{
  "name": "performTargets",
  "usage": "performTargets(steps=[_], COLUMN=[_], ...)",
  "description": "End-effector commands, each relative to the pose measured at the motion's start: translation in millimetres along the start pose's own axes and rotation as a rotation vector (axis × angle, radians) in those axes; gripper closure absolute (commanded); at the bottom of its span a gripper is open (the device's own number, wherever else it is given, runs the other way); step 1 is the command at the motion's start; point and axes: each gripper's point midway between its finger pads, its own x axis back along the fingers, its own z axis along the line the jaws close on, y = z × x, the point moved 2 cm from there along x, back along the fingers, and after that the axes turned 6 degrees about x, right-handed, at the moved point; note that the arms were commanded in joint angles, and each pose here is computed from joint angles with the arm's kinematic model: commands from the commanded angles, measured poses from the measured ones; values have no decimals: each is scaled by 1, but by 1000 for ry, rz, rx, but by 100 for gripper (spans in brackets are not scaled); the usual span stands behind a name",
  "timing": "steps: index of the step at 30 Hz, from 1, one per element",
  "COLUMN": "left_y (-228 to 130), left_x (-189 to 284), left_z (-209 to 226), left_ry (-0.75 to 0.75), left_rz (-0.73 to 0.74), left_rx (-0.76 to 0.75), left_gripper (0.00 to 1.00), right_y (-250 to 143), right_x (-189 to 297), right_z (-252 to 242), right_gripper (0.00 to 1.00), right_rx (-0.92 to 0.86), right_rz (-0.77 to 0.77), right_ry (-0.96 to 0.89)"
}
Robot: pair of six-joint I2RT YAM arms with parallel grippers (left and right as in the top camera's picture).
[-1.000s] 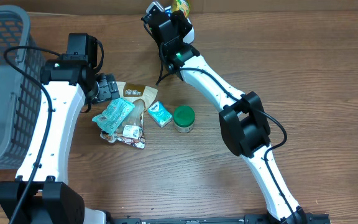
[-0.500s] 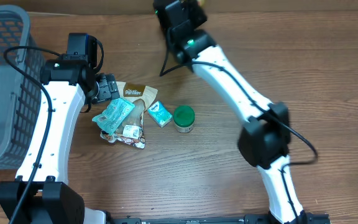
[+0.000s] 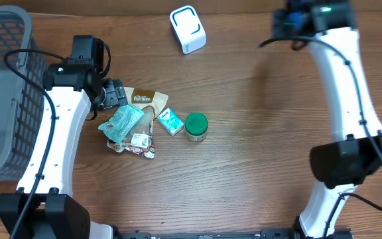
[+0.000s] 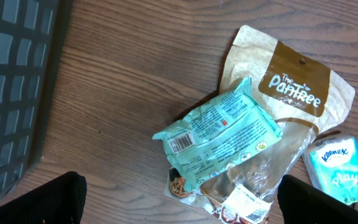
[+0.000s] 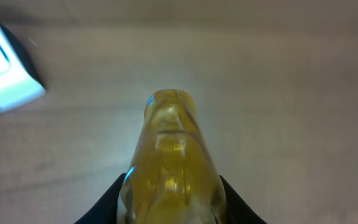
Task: Scan the item barcode
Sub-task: 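Lower the bottle upright onto the table at right and release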
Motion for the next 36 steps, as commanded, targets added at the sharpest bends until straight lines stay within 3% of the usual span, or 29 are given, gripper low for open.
performTargets(steps=[1,7,15,23,29,32,36], left_y=[2,2,2,2,2,2,2], left_x=[1,1,1,1,1,1,1], left_z=[-1,-1,-1,-1,-1,-1,-1], left_ry=[0,0,0,0,0,0,0], left_rz=[-5,-5,-5,-5,-5,-5,-5], left_rx=[9,9,9,9,9,9,9], left_gripper=[0,0,1,0,0,0,0], right_y=[-10,-59,-128,-177,-184,-184,-183], right_x=[21,12,-23,-83,-93,-93,-93], right_z=[-29,-82,-91,-99,-97,-97,-94], right_gripper=[87,92,86,83,63,25,16], right_rx=[-147,-269,-364,-431,-432,-432,-439], right_rz=[24,219,483,550,551,552,550], right_ry=[145,105,85,-75,-72,-71,-50])
